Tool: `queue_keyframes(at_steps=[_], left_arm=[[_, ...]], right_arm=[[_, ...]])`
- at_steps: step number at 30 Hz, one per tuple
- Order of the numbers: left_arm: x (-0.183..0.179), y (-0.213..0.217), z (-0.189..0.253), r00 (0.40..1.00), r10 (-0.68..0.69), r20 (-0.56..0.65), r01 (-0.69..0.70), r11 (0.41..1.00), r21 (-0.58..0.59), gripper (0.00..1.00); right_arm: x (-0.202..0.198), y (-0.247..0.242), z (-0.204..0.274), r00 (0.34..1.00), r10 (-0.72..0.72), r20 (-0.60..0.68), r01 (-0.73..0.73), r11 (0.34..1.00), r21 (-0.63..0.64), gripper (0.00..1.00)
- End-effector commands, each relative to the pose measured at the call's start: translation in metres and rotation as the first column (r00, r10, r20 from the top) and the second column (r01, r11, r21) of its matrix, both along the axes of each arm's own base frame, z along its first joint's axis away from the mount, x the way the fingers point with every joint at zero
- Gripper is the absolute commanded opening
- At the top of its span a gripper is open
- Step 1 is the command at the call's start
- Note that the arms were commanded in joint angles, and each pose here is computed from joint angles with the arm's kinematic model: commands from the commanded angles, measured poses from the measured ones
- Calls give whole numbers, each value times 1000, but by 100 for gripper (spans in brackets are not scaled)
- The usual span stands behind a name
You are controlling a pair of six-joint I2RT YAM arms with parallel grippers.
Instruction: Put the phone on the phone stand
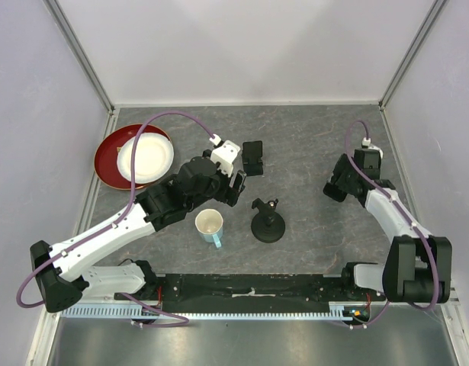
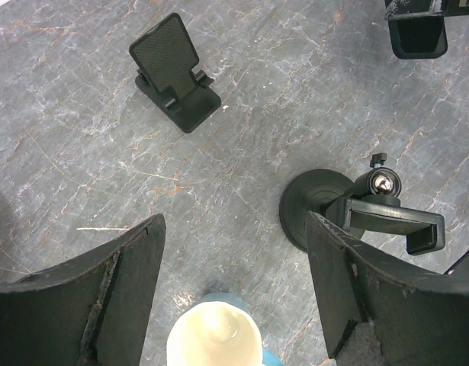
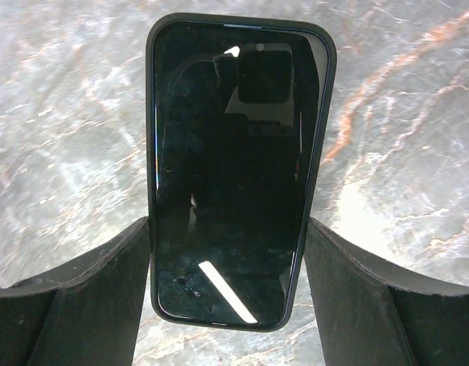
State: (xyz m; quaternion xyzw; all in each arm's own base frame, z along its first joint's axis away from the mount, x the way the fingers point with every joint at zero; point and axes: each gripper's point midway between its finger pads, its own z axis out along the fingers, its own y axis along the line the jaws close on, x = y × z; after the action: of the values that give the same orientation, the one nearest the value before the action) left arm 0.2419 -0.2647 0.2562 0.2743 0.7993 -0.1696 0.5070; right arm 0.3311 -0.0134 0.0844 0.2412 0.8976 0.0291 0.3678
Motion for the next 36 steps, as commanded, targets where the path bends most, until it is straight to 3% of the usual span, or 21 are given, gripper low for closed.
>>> queue_keyframes(at_steps=[1, 5, 11, 15, 17, 20, 22, 25, 36], left_arm=[[3, -1, 12, 999, 5, 36, -4, 1000, -24, 80], [3, -2, 12, 999, 4, 37, -3, 1000, -28, 80], [2, -1, 17, 999, 0, 44, 2, 999, -46, 80], [-7, -9, 41, 998, -53, 18, 55, 978, -200, 86], [-15, -17, 69, 995, -96, -24, 83, 940, -330, 88], [-30, -31, 110, 952, -288, -105, 190, 821, -538, 93], [-31, -36, 136, 929, -345, -137, 178, 738, -651, 95], [-24, -43, 149, 891, -413, -190, 158, 673, -723, 95], [4, -80, 120, 828, -466, -311, 129, 700, -702, 80]], right_arm=[[25, 26, 74, 943, 116, 311, -125, 992, 10, 0], [18, 55, 121, 874, 204, 440, -223, 975, -8, 0], [10, 79, 166, 830, 264, 491, -292, 956, -19, 0], [-1, 104, 190, 781, 330, 531, -365, 930, -40, 0], [-8, 123, 202, 748, 375, 548, -419, 907, -48, 0], [-19, 146, 216, 705, 430, 564, -481, 874, -65, 0], [-24, 156, 223, 689, 444, 573, -499, 864, -69, 0], [-36, 180, 234, 653, 478, 588, -547, 834, -71, 0], [-79, 246, 256, 552, 555, 622, -661, 746, -79, 0]])
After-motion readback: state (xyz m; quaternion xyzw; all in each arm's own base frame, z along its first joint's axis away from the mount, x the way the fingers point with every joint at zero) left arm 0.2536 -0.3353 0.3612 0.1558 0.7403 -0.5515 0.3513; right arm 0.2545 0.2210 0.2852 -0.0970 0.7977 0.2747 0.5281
